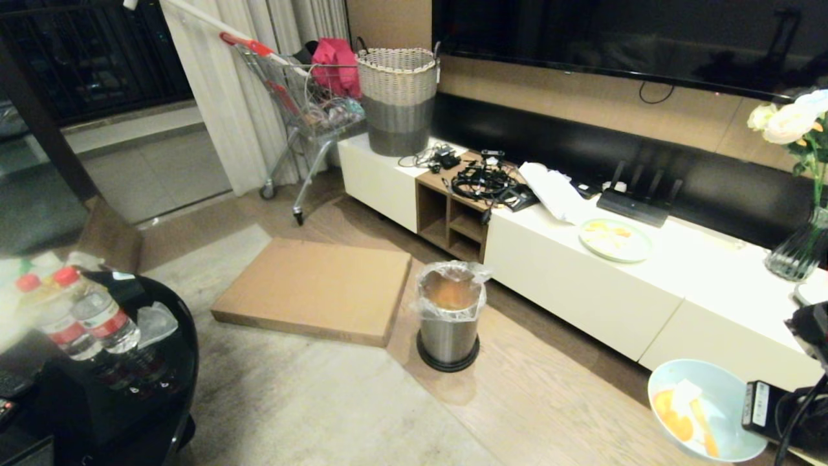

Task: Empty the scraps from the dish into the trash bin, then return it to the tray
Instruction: Move the bowl over the trash can

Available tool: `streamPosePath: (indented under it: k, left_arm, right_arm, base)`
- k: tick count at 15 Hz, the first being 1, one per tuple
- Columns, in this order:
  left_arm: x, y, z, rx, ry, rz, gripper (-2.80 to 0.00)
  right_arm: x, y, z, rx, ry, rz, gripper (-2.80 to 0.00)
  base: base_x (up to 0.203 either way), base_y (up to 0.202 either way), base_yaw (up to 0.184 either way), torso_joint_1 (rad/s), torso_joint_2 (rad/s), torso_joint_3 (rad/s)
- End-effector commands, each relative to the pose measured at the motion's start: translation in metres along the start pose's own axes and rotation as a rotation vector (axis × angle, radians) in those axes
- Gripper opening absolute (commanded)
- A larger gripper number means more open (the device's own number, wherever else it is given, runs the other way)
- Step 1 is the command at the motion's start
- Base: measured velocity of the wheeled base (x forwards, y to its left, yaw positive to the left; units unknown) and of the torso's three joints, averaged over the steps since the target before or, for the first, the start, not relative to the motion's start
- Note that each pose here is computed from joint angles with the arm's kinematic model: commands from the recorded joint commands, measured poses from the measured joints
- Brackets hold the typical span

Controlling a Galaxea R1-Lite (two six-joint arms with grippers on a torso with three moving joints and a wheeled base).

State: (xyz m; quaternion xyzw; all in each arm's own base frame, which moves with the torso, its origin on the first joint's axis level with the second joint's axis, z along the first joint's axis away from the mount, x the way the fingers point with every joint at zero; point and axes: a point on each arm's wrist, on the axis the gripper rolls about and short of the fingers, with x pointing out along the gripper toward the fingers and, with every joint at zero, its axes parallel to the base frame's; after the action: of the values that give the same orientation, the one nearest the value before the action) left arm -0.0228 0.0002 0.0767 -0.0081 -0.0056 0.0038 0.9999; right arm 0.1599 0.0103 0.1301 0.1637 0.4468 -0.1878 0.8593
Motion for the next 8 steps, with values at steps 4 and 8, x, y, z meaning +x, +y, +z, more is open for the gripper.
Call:
streamPosePath:
  k: [4,8]
  left_arm:
    - [0.0000,0.0000,0.0001,0.000,-0.001,0.000,-2.80]
    - [0.0000,0.0000,0.0001,-0.001,-0.001,0.000,-2.80]
  right_arm:
    - [0.0015,0.0008,0.0007,-0.001,0.005,-0.006,-2.80]
    - [0.0012,0.0008,0.0006,0.001,0.004,-0.004,-2.80]
  base:
    - [0.074,0.000,0.001,0.002,0.00,0.001]
    - [0.187,0.000,0.002,0.008,0.00,0.003]
